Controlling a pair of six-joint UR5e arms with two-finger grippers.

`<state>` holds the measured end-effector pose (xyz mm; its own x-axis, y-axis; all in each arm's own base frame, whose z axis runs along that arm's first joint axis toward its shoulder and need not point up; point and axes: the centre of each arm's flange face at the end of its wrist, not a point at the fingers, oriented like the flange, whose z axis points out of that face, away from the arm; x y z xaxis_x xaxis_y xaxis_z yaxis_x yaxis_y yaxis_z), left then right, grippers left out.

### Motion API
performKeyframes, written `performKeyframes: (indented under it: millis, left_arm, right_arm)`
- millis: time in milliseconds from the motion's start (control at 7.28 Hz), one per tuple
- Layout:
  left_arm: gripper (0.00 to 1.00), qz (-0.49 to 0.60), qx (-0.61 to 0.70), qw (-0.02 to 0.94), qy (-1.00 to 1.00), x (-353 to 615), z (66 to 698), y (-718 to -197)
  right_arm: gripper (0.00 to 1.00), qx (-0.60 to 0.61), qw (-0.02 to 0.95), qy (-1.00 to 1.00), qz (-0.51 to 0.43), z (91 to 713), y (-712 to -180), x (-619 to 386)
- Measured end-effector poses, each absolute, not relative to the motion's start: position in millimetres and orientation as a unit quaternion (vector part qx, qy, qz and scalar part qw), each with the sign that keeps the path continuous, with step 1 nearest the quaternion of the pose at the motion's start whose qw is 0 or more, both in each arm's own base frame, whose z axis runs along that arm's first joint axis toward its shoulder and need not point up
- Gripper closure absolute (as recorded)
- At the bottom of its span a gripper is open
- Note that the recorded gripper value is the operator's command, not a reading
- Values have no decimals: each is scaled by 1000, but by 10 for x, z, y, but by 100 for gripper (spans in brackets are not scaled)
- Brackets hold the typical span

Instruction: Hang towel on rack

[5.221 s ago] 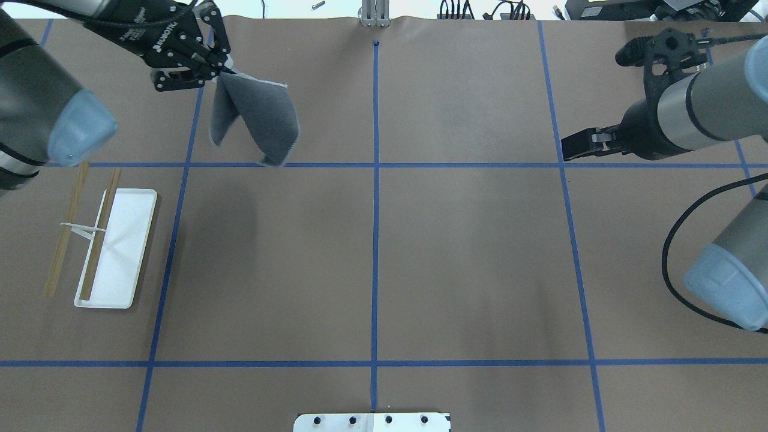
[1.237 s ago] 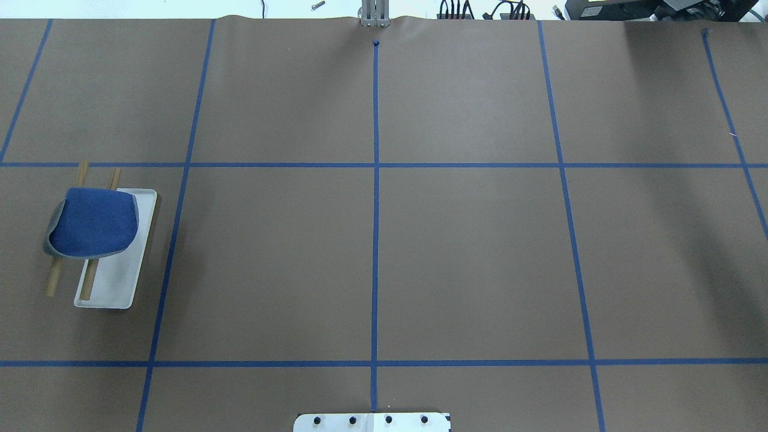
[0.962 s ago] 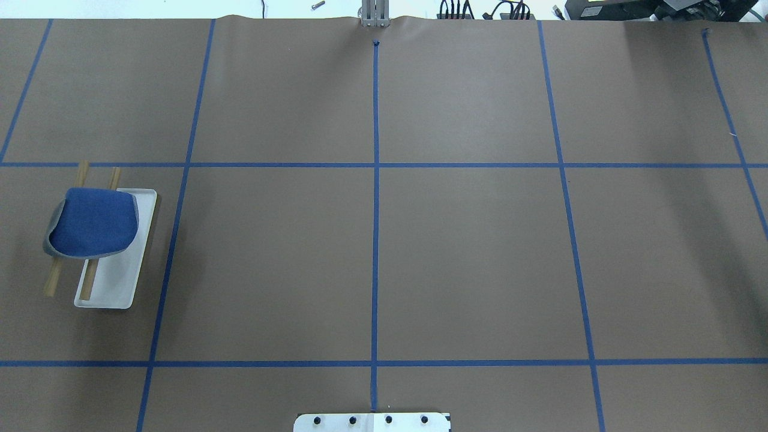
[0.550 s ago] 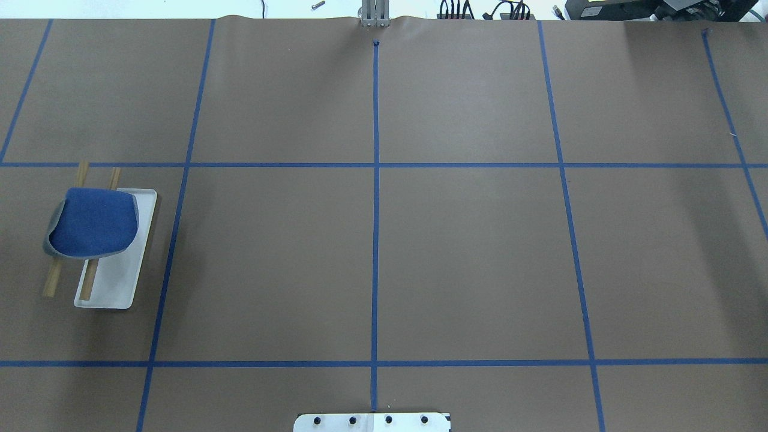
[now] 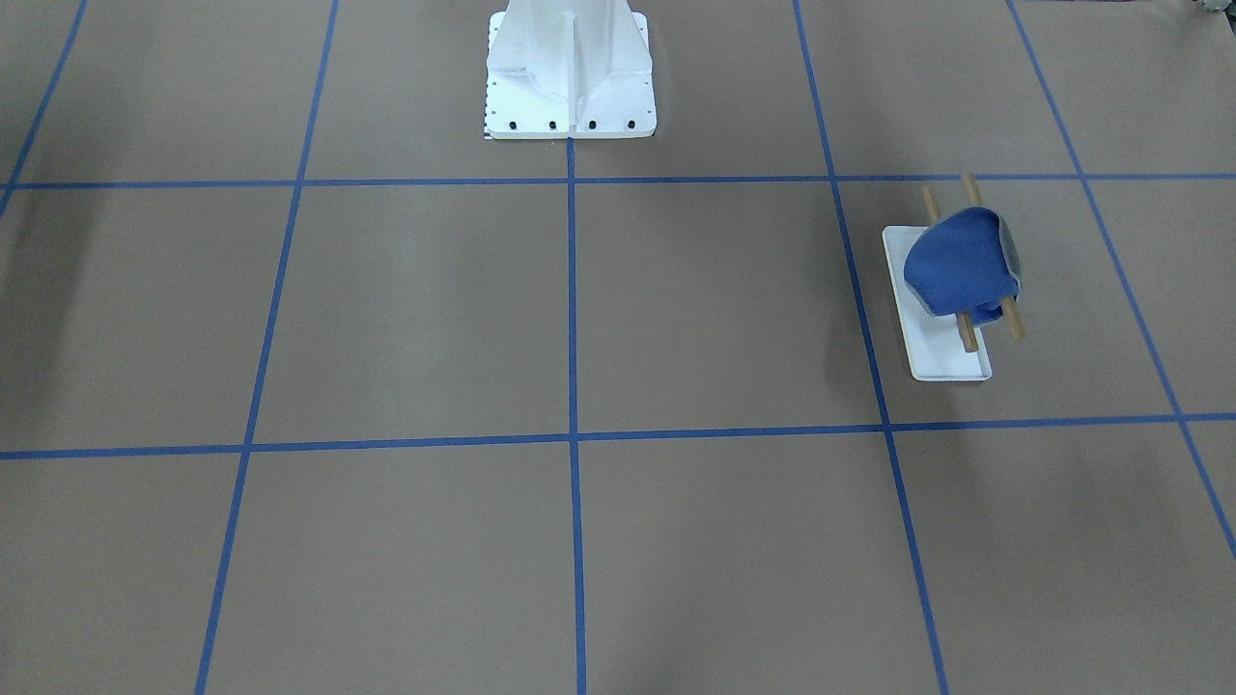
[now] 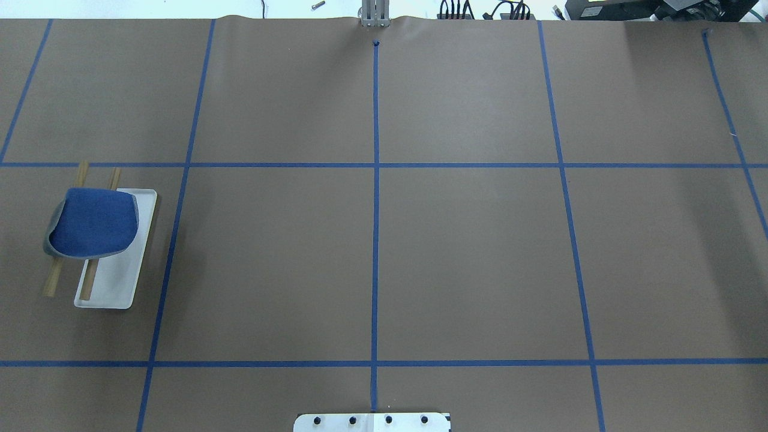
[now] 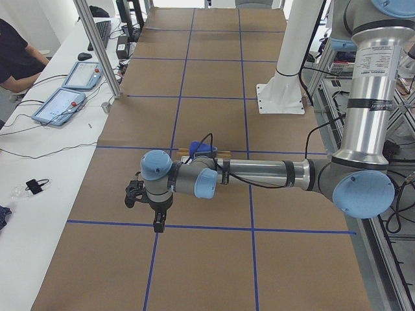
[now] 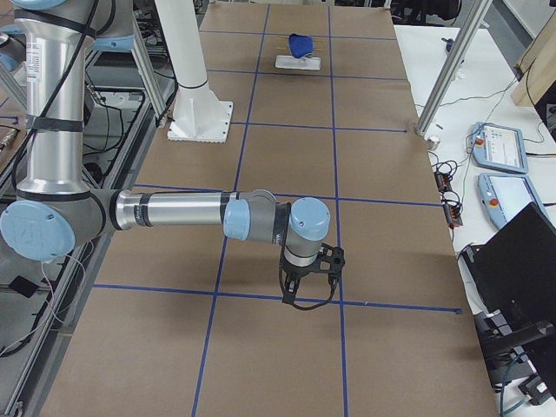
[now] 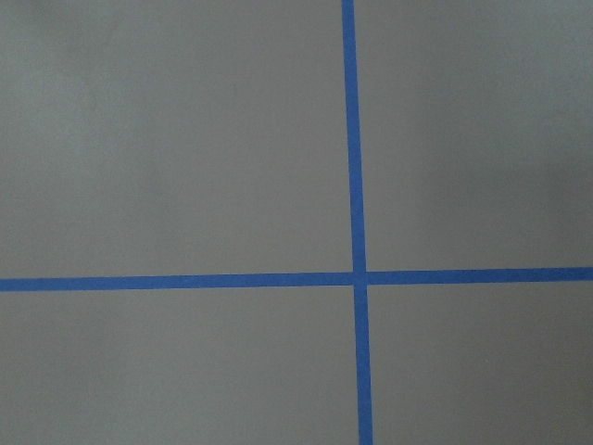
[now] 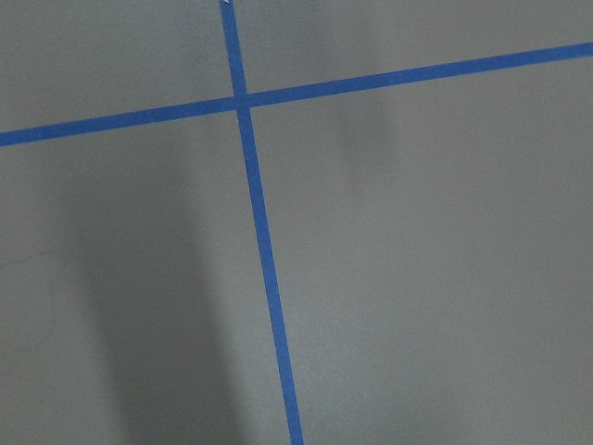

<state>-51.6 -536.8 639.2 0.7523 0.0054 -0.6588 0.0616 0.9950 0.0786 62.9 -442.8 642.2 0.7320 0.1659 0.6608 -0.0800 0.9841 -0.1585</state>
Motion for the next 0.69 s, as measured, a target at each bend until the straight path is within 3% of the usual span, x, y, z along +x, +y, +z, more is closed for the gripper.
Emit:
performKeyframes:
  millis: [687]
  left_arm:
    - [1,-15,46,935,351,-580,6327,-5395]
  right_arm:
    - [0,-59,922,-376,68,6373,-4430,605]
